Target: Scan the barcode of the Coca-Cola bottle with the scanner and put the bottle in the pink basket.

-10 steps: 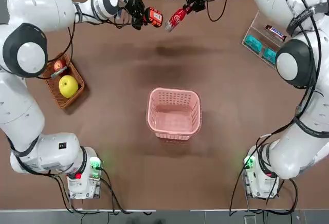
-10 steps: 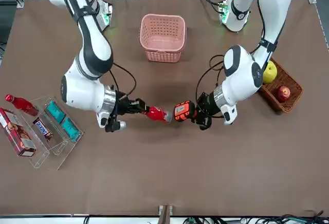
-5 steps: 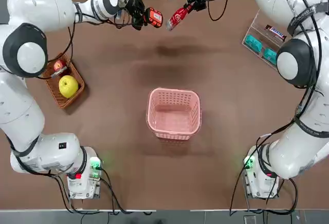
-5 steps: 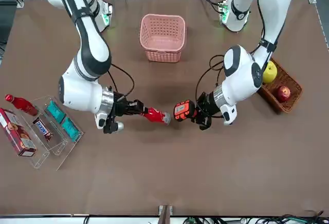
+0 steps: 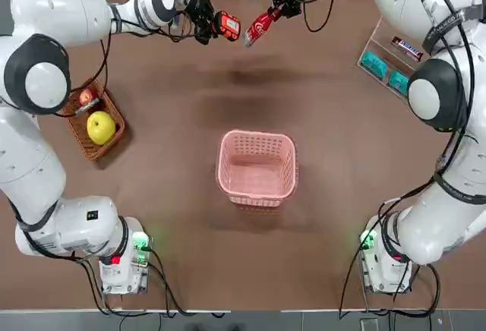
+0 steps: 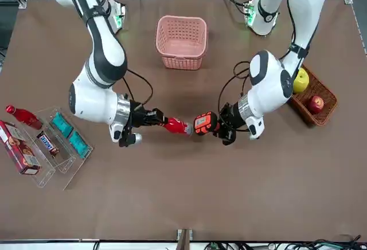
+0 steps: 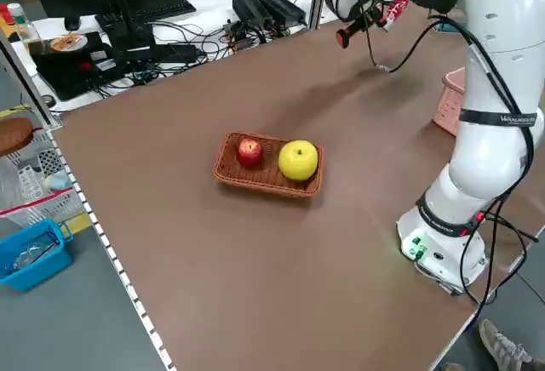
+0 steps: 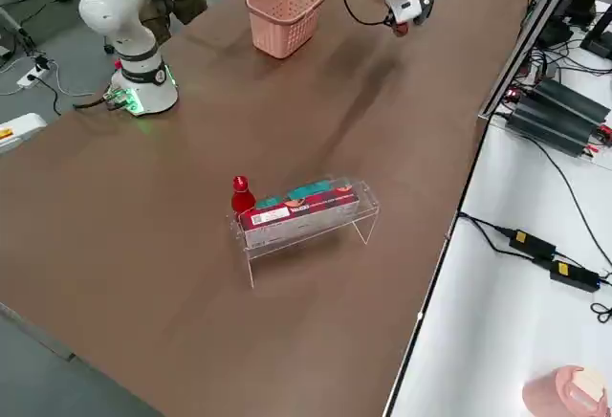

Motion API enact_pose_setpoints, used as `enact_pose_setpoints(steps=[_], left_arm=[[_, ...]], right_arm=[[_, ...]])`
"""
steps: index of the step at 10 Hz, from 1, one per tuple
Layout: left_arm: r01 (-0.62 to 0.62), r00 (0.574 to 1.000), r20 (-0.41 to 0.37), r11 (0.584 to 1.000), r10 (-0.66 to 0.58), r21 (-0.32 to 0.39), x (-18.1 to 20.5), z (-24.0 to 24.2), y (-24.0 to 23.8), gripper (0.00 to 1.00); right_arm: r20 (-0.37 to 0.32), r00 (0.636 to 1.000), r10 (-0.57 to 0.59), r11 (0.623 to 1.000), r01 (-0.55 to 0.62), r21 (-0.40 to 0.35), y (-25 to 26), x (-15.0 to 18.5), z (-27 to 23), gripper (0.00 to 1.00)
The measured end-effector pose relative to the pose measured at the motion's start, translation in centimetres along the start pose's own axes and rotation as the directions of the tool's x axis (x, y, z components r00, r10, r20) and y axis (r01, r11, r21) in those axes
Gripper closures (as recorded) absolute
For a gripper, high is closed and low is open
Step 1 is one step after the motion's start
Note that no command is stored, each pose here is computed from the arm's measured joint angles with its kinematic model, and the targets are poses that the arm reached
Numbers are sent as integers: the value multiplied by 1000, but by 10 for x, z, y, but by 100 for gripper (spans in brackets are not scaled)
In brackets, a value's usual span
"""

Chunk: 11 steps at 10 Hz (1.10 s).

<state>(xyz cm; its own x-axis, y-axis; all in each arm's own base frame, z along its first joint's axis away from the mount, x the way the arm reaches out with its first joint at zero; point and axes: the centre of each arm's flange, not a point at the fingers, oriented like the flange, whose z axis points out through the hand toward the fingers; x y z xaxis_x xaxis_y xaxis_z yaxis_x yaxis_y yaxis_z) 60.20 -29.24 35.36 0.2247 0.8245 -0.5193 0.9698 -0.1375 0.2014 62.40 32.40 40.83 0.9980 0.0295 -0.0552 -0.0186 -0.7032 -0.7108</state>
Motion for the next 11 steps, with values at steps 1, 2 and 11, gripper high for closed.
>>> enact_pose_setpoints(steps=[1,2,11], left_arm=[[0,1000,0,1000,0,0,0,0,0,64],[0,1000,0,1000,0,0,0,0,0,64],[-32,997,-70,993,41,117,10,-4,-9,64]], right_arm=[[5,1000,-13,1000,13,1,-4,-3,3,67],[8,1000,-24,1000,24,1,-7,-4,5,67],[250,960,-123,959,181,-220,-37,-59,-40,67]])
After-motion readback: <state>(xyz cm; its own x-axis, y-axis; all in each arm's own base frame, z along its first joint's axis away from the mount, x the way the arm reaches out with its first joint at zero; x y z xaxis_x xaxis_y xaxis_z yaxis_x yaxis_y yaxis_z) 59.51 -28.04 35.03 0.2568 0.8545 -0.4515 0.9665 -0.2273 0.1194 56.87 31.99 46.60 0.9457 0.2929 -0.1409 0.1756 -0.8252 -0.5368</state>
